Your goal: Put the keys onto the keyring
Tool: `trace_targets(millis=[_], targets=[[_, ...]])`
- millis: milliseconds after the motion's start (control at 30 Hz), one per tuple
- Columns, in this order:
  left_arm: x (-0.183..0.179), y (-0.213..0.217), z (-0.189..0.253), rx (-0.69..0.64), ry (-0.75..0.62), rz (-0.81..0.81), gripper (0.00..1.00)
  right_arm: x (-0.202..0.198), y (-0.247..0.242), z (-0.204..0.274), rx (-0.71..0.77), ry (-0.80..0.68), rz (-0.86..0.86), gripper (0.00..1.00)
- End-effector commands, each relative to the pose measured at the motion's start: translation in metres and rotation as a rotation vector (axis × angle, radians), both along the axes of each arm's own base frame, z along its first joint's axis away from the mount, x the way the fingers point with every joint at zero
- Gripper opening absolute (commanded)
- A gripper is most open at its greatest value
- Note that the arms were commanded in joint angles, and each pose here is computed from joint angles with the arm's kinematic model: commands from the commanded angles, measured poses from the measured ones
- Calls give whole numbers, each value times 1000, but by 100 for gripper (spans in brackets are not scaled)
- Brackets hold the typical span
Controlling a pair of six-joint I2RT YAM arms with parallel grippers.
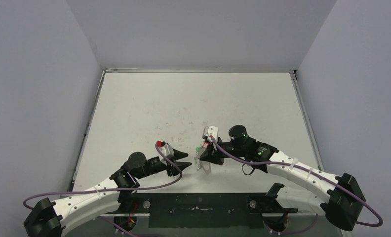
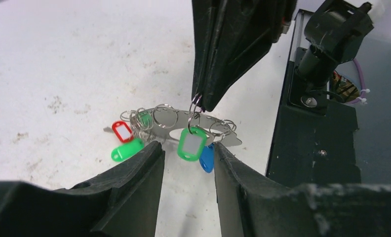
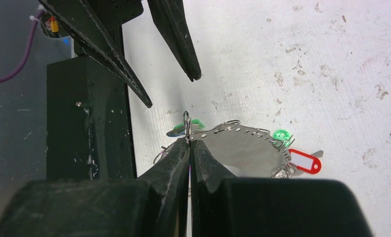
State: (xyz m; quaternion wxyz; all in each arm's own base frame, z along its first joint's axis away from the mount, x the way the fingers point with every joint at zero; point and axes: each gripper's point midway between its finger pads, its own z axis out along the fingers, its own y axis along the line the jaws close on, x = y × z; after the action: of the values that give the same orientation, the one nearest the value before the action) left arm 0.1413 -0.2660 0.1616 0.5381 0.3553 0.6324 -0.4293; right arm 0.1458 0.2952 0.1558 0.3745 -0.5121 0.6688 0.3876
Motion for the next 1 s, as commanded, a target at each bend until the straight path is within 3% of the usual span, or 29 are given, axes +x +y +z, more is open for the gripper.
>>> trace_targets(millis=[0,133,467,700,833,967], targets=[[-11,-5,45,-128,-278,-91,39,-6,11,31,121,-78,76,0],[-15,-9,50,-131,-350,-136,39,-6,15,37,146,-89,92,0],[-13,-24,49,-127,-346,-183,30,-8,16,40,150,-85,108,0],[-10,-27,54,-144,-341,-171,29,-9,18,38,147,-76,113,0],[-8,-29,53,-143,-332,-170,19,-9,18,38,147,-73,111,0],[-6,-31,53,-143,-321,-165,16,-9,18,37,142,-70,110,0]])
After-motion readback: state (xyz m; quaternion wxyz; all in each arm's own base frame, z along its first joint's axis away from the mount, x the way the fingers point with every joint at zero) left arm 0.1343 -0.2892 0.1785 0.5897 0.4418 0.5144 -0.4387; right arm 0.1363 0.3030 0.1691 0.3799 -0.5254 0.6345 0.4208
